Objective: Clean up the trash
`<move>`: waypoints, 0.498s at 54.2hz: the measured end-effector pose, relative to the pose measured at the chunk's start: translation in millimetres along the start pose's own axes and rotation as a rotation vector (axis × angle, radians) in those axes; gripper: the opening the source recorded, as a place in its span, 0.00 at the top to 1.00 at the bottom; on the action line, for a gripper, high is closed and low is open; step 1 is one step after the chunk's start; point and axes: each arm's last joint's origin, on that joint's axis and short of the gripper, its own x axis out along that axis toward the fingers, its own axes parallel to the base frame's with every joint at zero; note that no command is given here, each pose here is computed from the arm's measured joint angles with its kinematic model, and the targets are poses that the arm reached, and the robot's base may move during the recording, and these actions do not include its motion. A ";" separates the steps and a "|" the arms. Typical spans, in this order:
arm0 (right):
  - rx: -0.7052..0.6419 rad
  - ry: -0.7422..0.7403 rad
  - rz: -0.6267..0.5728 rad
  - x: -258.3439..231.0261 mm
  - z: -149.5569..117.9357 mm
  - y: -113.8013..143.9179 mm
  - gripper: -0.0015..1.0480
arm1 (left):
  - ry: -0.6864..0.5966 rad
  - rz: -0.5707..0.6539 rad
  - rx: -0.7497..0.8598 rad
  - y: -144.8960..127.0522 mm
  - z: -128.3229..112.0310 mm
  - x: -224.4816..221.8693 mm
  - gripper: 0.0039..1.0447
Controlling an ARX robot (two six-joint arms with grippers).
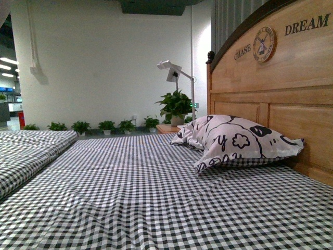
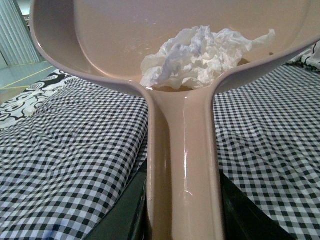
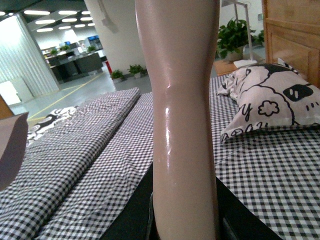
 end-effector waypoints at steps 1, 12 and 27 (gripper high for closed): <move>0.000 0.002 -0.004 0.0 -0.3 -0.2 0.82 | -0.003 0.000 -0.005 -0.4 -0.3 -0.2 0.74; -0.003 0.009 -0.031 -0.1 -1.7 -1.7 0.82 | -0.006 -0.015 -0.022 -3.1 -3.1 -0.8 0.74; -0.006 0.010 -0.030 -0.1 -1.8 -1.6 0.82 | -0.006 -0.017 -0.022 -3.2 -3.1 -0.8 0.74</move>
